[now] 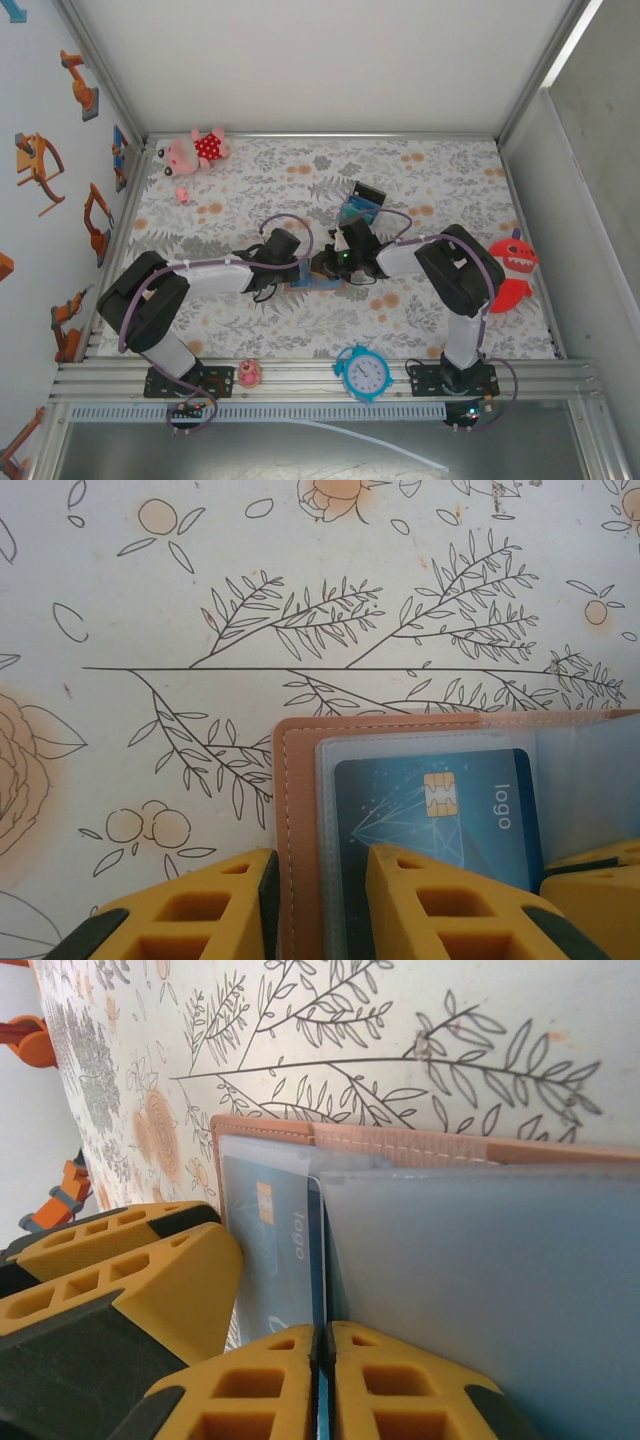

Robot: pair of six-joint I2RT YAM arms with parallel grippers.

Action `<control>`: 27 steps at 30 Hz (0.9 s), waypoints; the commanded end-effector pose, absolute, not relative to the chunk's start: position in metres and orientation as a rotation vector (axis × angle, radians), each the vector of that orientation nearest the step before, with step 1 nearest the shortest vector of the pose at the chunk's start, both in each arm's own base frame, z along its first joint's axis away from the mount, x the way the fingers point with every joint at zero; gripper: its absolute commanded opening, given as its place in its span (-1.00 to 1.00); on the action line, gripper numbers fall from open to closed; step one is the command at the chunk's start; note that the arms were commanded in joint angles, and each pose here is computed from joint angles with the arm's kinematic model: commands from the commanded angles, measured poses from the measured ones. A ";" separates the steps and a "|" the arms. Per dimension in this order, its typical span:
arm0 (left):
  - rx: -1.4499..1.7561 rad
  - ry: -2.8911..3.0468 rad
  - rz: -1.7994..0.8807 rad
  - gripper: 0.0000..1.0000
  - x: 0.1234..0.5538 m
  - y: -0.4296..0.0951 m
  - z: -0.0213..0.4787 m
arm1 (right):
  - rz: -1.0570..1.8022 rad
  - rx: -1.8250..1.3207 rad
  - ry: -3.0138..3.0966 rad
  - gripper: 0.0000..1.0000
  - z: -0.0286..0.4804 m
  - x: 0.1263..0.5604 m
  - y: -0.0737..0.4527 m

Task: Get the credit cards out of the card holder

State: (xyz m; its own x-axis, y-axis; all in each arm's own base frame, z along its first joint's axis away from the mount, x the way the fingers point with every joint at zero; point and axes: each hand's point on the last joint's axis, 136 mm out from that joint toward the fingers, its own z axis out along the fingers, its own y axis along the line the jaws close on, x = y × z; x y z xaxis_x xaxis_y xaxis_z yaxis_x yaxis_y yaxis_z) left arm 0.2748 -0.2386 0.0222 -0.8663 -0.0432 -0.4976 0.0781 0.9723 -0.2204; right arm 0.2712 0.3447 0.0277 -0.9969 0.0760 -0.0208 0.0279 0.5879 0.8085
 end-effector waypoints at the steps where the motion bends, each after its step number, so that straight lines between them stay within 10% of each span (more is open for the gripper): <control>1: 0.076 2.652 -0.320 -0.42 0.265 -0.243 0.016 | 1.454 0.093 2.736 -0.82 0.026 0.270 0.350; 27: 0.055 2.641 -0.279 -0.41 0.270 -0.232 0.021 | 1.270 0.080 2.763 -1.00 0.032 0.276 0.315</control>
State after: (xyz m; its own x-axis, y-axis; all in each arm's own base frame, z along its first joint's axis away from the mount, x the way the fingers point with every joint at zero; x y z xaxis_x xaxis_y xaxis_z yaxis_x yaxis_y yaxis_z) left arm 0.2727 -0.2391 0.0218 -0.8740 -0.0343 -0.4848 0.0841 0.9718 -0.2203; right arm 0.2716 0.3226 0.0271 -0.9954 0.0887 -0.0354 0.0276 0.6219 0.7826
